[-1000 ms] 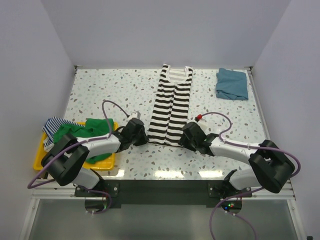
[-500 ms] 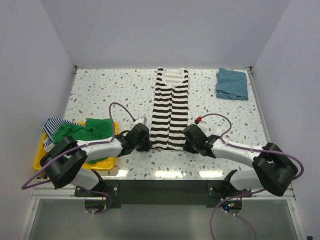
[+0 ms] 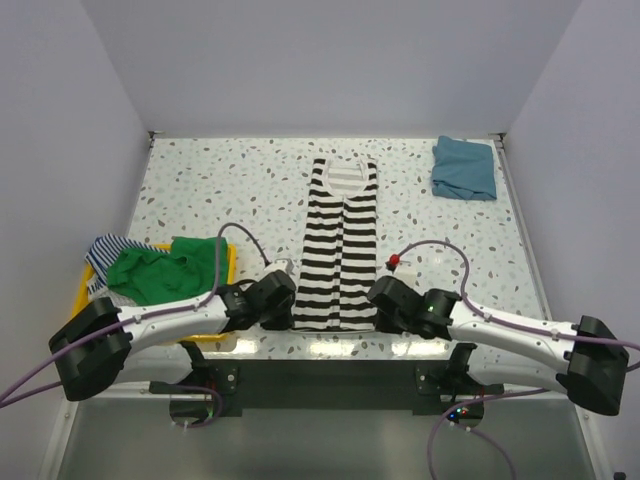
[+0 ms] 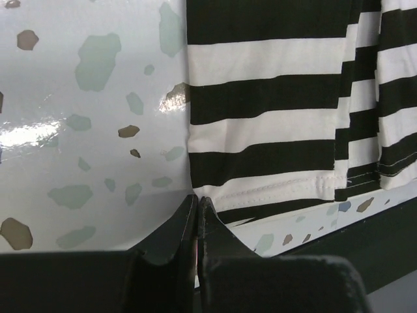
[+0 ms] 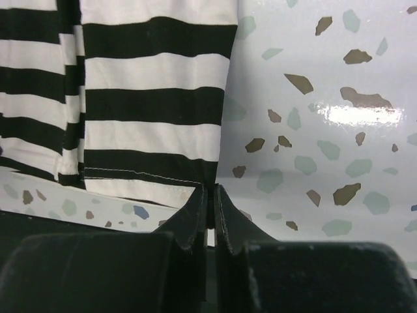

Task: Fold and stack the tank tops
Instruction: Fold the tank top

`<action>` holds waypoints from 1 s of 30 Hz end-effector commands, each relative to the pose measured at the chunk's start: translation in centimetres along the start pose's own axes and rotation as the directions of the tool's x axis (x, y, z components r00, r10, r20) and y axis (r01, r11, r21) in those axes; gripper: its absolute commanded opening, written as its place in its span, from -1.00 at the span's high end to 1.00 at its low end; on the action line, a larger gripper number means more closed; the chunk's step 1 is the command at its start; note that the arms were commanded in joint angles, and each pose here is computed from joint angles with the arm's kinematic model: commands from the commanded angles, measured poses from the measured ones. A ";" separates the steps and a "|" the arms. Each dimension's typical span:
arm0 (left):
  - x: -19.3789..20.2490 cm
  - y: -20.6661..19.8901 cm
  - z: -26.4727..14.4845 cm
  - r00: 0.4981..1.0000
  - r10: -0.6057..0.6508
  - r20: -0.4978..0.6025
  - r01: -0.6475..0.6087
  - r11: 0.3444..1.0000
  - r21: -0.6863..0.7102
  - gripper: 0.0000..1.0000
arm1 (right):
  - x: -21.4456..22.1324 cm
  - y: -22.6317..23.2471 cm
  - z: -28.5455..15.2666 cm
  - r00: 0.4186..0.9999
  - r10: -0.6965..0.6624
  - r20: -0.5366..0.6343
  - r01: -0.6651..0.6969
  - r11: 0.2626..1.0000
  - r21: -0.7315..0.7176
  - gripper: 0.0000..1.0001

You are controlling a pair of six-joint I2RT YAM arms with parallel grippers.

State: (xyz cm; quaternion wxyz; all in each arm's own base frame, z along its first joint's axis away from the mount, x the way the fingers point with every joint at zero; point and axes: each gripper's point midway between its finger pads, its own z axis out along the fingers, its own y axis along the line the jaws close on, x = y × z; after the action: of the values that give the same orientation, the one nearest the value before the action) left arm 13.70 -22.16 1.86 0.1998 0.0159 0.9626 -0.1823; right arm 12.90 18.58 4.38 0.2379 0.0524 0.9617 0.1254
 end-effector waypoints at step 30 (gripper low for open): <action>-25.1 -6.4 0.9 0.927 -0.102 0.361 0.091 0.995 0.049 1.00 | -22.3 4.4 2.2 0.947 -0.009 0.321 -0.026 0.994 0.104 0.94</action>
State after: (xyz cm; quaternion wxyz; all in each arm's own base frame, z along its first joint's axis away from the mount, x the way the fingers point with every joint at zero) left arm 33.11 -26.38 10.38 0.3213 -0.0622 0.9265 -0.1857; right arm 30.33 19.35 11.30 0.3480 0.0866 0.9321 0.0502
